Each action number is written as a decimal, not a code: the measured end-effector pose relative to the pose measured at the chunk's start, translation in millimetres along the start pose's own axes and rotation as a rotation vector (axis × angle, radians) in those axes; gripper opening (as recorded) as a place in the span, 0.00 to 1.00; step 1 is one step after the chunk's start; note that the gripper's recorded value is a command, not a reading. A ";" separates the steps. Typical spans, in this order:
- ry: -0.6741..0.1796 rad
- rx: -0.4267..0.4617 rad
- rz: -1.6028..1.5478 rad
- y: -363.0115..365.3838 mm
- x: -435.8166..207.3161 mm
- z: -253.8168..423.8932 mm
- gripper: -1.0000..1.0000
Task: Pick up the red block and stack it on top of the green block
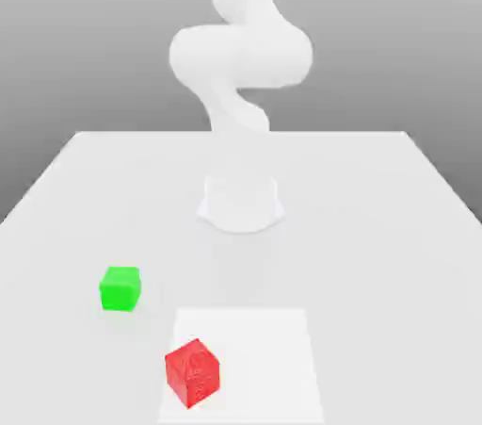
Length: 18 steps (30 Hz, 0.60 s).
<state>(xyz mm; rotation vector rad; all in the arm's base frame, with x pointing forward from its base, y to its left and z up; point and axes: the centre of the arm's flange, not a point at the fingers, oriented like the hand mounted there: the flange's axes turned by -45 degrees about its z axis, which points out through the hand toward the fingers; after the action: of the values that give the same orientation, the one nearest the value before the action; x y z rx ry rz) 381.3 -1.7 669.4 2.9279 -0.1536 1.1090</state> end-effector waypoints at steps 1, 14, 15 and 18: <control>-0.032 -0.019 0.032 0.9 -2.0 23.2 0.50; -0.400 -0.215 0.433 42.6 -103.9 272.3 0.50; -0.427 -0.227 0.465 46.2 -116.8 287.5 0.50; -0.509 -0.263 0.567 57.8 -158.4 328.7 0.50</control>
<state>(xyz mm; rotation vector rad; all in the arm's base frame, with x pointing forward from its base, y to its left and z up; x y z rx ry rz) 475.0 -58.7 316.6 2.9068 -1.0874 0.2772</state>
